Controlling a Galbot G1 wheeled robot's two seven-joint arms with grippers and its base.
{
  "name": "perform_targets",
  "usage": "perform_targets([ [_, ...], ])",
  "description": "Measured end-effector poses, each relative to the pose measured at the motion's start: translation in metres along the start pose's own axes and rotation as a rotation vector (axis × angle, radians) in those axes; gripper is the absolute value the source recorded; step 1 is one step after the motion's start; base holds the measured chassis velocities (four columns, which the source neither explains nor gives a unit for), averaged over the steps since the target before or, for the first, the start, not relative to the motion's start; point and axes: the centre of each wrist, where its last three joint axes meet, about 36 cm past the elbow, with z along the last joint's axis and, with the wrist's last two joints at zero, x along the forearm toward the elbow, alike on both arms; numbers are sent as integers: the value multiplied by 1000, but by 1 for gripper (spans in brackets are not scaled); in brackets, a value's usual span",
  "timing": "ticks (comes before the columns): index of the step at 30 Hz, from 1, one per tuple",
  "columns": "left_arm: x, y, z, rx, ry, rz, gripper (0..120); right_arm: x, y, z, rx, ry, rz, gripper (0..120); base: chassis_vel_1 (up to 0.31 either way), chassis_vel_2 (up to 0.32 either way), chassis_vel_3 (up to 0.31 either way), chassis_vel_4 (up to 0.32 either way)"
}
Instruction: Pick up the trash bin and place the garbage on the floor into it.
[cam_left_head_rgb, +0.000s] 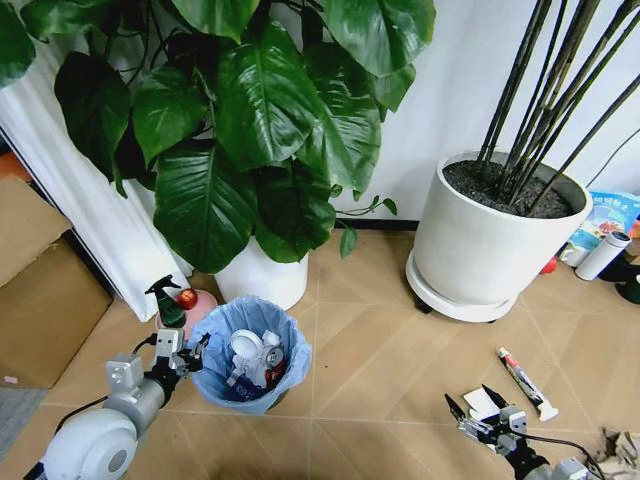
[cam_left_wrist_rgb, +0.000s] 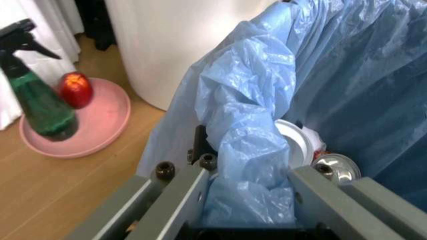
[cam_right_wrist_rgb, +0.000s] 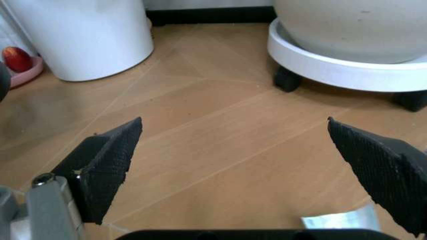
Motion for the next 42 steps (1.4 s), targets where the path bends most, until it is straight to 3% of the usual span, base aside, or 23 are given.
perform_targets([
  [42,-1,-14,3,8,8,37,1,7,2,9,2,2,-27,100,-88,-86,89,84],
])
